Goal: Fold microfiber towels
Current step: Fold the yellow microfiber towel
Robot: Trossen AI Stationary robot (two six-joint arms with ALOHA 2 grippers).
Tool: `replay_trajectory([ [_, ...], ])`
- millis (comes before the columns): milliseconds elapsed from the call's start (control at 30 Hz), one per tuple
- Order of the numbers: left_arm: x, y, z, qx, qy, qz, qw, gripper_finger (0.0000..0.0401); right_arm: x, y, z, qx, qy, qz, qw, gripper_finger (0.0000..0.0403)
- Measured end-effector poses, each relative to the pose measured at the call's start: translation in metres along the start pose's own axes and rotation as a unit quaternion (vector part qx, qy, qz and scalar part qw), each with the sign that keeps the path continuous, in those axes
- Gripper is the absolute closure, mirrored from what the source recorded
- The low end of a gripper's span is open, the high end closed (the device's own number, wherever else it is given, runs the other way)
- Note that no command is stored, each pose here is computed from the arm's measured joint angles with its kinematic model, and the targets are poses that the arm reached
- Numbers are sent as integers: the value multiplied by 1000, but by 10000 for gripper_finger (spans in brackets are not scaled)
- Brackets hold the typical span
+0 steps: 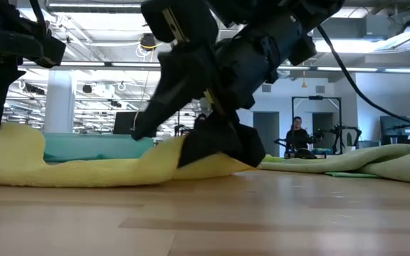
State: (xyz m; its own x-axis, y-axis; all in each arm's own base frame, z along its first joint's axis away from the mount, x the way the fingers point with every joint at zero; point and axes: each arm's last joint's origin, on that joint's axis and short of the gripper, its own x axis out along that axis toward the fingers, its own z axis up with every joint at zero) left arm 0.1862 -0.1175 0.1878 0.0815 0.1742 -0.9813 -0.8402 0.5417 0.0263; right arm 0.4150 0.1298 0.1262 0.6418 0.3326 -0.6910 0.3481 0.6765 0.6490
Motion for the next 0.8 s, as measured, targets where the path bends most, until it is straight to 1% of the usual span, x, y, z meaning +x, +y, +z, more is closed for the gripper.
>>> replay_trajectory([
  [100,0,0,0,2,0,0,1000,401,0,1,1,-4,-2,3,1000,194],
  [200,0,0,0,2,0,0,1000,401,0,1,1,-23,-4,3,1000,229],
  [267,0,0,0,2,0,1,1000,401,0,1,0,-27,-2,3,1000,269],
  [400,0,0,0,3,-3,1,1000,401,0,1,0,-27,1,6,1000,374],
  [433,0,0,0,3,-4,1,1000,401,0,1,0,-28,4,8,1000,386],
  [567,0,0,1,17,-6,1,1000,401,-4,4,1,-41,15,24,999,383],
  [633,0,0,2,19,-2,1,1000,401,-5,5,1,-45,20,29,998,390],
  [700,0,0,3,25,2,0,1000,401,-9,8,2,-57,29,38,997,396],
  [767,-1,0,3,31,8,-5,999,401,-16,15,5,-66,23,53,996,394],
  [800,-3,1,3,33,11,-10,999,401,-22,17,6,-69,25,50,996,392],
])
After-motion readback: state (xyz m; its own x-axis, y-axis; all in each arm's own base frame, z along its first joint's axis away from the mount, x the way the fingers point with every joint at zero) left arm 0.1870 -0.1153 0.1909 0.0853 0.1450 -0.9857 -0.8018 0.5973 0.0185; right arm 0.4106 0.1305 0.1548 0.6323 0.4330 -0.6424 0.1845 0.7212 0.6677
